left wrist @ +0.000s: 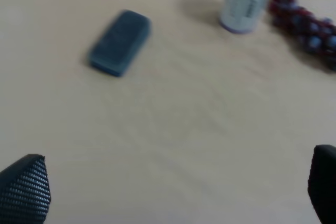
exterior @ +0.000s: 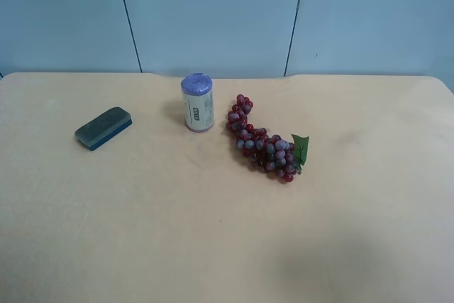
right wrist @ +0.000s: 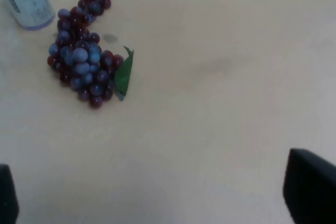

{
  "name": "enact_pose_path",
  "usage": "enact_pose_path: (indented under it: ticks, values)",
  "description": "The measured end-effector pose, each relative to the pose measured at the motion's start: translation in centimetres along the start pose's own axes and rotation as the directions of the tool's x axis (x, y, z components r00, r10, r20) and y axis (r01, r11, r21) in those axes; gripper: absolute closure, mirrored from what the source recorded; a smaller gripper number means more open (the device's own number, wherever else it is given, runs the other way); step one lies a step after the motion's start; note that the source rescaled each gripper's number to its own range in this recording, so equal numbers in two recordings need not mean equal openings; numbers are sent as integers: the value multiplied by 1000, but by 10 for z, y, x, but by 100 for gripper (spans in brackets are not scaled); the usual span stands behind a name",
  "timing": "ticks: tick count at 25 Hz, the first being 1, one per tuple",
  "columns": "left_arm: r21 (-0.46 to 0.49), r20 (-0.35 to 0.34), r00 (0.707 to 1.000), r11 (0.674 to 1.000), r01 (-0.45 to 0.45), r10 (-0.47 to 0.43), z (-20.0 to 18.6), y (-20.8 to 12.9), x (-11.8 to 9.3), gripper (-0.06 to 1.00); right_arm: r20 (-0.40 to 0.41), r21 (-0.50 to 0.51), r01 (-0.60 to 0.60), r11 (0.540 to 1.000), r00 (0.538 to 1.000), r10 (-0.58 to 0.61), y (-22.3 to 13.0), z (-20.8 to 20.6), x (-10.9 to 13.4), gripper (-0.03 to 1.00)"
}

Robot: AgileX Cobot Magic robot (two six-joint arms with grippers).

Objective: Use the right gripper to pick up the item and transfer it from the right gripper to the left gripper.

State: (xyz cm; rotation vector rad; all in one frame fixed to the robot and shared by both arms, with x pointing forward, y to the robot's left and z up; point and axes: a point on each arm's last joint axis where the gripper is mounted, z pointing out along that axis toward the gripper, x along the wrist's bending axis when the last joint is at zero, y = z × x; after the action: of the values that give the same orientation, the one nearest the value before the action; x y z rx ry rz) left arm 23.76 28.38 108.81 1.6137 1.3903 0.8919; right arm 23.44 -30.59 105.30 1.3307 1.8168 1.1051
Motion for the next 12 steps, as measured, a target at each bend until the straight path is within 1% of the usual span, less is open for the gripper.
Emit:
enact_pose_path:
  ticks: [3,5,7,8,12]
  values:
    - [-26,-29,999,999,-23,23,-7,-15,-1,-5,0,0,0,1000,1000,0,0,0,0,-3]
    - [3,-43,999,1000,-28,28,-6,-24,0,-5,0,0,0,1000,1000,0,0,0,0,-3]
    - [48,-50,999,999,-18,20,0,-30,2,-5,0,0,0,1000,1000,0,0,0,0,-3]
    - [54,-55,998,998,-12,15,1,-32,3,-5,0,0,0,1000,1000,0,0,0,0,-3]
    - [35,-101,995,999,17,-13,5,-32,7,-5,0,0,0,1000,1000,0,0,0,0,-3]
